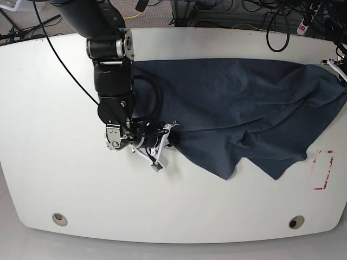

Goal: Fold the T-shirt properly
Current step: 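Lift the shirt with both grippers, stretching it between them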

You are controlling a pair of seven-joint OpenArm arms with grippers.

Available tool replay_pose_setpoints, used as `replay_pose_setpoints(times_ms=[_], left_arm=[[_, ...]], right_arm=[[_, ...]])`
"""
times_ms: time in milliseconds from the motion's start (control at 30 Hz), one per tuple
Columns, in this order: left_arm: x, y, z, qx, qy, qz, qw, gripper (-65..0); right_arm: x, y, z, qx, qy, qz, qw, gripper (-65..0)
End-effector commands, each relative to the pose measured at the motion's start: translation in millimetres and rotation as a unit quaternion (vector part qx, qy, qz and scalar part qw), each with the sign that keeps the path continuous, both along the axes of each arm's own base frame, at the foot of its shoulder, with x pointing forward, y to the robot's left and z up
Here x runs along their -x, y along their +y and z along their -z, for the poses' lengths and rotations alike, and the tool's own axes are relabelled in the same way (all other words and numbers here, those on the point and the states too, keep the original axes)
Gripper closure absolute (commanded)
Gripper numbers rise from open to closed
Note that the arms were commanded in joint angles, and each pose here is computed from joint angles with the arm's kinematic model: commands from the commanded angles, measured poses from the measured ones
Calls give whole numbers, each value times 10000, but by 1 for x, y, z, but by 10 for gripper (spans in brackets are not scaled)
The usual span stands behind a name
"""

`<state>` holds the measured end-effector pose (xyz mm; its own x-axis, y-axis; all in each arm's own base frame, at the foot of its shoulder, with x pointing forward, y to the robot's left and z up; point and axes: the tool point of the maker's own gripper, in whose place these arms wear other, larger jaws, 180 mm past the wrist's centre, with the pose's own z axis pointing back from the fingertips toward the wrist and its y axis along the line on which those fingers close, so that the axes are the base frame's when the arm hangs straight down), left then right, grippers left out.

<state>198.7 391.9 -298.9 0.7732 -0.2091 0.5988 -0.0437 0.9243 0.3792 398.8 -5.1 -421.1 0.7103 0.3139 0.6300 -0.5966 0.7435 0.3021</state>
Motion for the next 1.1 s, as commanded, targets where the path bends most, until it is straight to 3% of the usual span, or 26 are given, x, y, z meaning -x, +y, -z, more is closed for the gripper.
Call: replay_pose_setpoints(times_ms=[0,267,500,633,800,933,1067], left_arm=[[-17,0,-21,-137,-353,124,9992,0],[-69,-32,-42,-128,-831,678,9942,0],[-119,-69,-72,-638,-1118,1281,9834,0],[-146,-92,-88,-668,-1417,1443,9771,0],[-175,-109,-119,-925,-1771,1510,9681,0],[-194,-125,-145,-983,-2109,1565,9599,0],[-208,-122,-180,-1057,-2349,1263,9580,0]], right_arm=[[-22,-8,-39,92,-592,44,9982,0],[-39,-69,-105,1039,-1545,184,9823,0],[-65,-120,-164,1713,-2136,392,9610,0],[-85,-149,-205,2037,-2474,560,9456,0],[-107,-173,-268,2254,-3015,793,9230,0],[-124,-189,-306,2283,-3192,969,9146,0],[-139,-198,-348,2333,-3395,1076,9048,0]])
